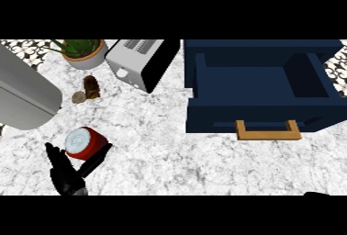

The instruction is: Pick up the can, place it into the drawer and close the drawer

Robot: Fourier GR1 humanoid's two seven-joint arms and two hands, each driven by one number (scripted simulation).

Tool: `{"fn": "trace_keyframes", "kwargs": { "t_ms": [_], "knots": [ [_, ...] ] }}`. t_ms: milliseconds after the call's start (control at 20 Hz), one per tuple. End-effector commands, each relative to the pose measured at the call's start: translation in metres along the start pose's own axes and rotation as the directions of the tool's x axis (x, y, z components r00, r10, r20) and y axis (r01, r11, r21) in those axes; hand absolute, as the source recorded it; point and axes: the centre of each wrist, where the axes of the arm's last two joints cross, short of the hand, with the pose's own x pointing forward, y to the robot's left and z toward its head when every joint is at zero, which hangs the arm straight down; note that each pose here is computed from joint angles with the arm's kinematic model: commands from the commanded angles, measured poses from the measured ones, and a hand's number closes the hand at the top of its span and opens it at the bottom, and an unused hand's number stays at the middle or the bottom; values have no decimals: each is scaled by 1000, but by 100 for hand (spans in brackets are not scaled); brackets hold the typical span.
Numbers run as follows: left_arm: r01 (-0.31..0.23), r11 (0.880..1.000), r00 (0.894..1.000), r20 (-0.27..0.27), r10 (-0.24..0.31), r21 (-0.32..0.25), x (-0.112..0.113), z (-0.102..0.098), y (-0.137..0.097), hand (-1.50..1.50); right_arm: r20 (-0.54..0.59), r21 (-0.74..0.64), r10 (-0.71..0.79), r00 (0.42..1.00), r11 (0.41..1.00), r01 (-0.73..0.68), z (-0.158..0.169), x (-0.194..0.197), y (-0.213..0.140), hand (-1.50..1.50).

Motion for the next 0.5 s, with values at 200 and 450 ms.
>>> {"fn": "trace_keyframes", "kwargs": {
  "t_ms": [200,450],
  "knots": [
    [-14,999,1000,28,14,-30,-8,-31,17,-150,3,3,22,1000,1000,-22,12,2,4,-150],
    [-20,988,1000,9,22,-152,1,-25,-20,-150,-2,-9,16,1000,1000,-17,-12,1,-19,-150]
  ]
}}
